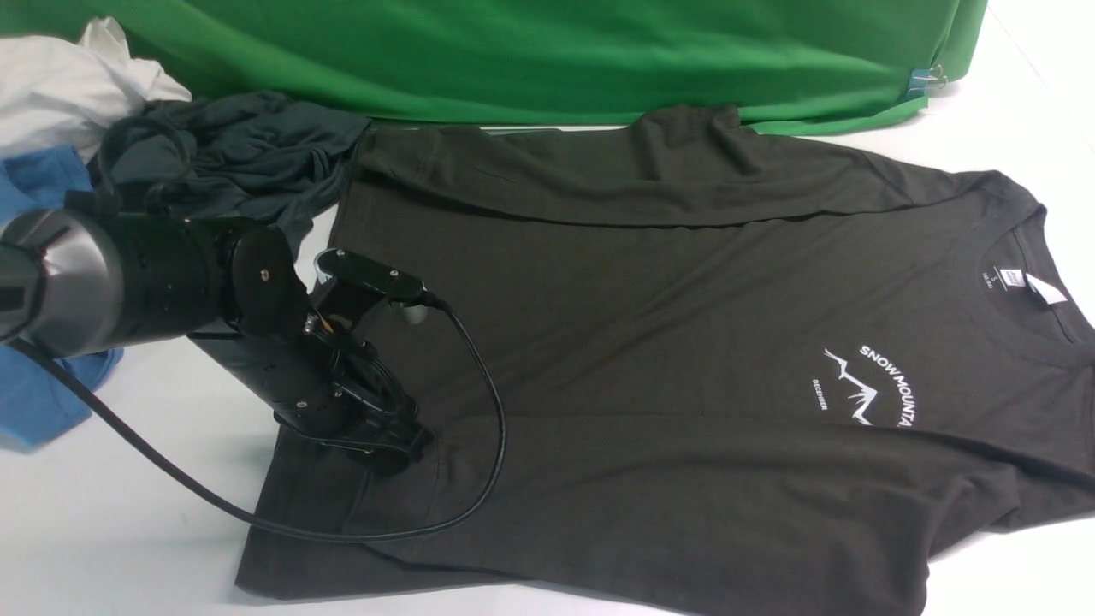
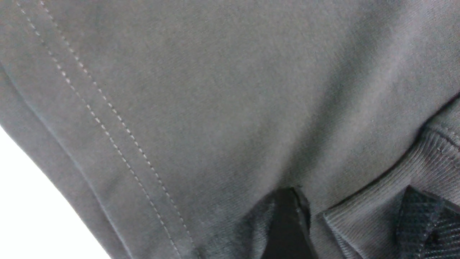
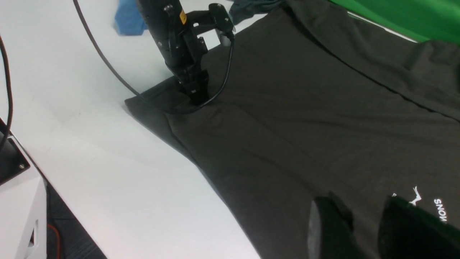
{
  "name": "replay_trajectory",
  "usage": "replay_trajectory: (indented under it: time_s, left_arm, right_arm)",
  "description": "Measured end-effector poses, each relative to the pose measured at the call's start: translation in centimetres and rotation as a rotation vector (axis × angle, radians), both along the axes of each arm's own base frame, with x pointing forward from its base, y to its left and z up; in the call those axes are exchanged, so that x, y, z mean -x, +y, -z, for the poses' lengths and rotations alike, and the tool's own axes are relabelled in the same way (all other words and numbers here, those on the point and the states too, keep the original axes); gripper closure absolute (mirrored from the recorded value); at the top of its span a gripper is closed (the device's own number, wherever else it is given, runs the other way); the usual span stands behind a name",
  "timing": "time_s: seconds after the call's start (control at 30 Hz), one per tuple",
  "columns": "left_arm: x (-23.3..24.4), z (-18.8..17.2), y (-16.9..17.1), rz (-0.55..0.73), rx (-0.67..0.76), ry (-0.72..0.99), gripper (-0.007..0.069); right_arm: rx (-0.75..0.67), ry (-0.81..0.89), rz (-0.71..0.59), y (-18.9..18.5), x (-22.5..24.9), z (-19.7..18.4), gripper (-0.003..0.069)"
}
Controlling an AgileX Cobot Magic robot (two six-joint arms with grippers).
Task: Fold a long-sleeved shirt on a white desktop.
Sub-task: 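Grasp the left edge of the dark T-shirt lying flat on the table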
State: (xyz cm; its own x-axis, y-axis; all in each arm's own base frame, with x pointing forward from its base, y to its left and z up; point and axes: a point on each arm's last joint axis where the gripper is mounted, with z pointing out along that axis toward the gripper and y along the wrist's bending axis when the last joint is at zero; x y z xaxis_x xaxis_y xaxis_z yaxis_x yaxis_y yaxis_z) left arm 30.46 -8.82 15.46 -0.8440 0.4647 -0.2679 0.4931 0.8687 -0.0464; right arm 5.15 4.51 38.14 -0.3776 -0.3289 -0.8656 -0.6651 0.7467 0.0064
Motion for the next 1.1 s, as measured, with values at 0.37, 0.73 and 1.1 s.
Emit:
replay_trajectory:
  time_s: [0.37,0.73,1.1]
  left_arm:
    - [0.10,0.05,-0.20,-0.025,0.027,0.019,0.0392]
    - [0.22,0.10,-0.27,-0.021,0.034,0.033,0.0508]
    - [0.64,-0.63,-0.08,0.026,0.012,0.037,0.0558]
  right_arm:
    - [-0.001,0.001,0.001,0.00,0.00,0.00,0.0459]
    - [-0.002,0.001,0.001,0.00,0.00,0.00,0.0455]
    - [-0.001,0.002,0.001,0.00,0.00,0.01,0.0449]
